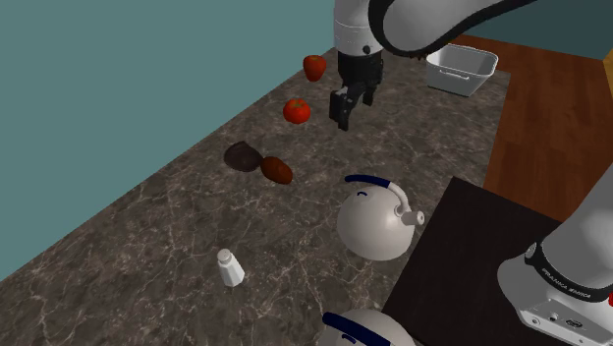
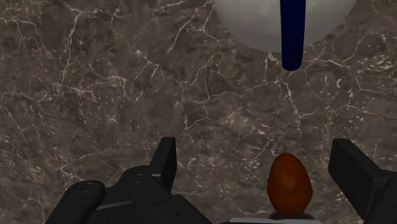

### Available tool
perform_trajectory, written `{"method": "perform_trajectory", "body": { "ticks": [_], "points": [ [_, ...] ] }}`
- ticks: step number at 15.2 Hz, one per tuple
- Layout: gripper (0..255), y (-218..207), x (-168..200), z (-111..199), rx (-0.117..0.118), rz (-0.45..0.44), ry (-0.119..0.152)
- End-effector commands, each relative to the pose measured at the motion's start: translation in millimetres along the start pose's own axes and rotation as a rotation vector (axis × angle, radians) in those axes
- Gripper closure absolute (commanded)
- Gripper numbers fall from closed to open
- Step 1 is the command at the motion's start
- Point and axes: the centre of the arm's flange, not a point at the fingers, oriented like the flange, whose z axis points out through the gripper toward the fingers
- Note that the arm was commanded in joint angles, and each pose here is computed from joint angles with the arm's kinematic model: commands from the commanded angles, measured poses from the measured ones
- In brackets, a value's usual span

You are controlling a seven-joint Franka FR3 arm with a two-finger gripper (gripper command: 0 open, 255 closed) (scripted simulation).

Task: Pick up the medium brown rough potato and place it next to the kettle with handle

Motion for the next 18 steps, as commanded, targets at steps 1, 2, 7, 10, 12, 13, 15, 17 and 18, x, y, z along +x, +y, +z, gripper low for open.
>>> {"method": "perform_trajectory", "body": {
  "ticks": [1, 2, 7, 10, 12, 13, 15, 17, 18],
  "points": [
    [0, -13, 21, 18, -0.012, -0.01, -0.003],
    [0, -19, 29, 27, -0.019, -0.015, -0.004],
    [0, -49, 73, 71, -0.052, -0.039, -0.012],
    [0, -67, 99, 98, -0.071, -0.053, -0.017],
    [0, -79, 116, 116, -0.084, -0.063, -0.02],
    [0, -85, 125, 125, -0.091, -0.068, -0.022],
    [0, -97, 142, 143, -0.104, -0.078, -0.025],
    [0, -108, 158, 162, -0.117, -0.087, -0.028],
    [0, -114, 166, 171, -0.124, -0.092, -0.03]
  ]
}}
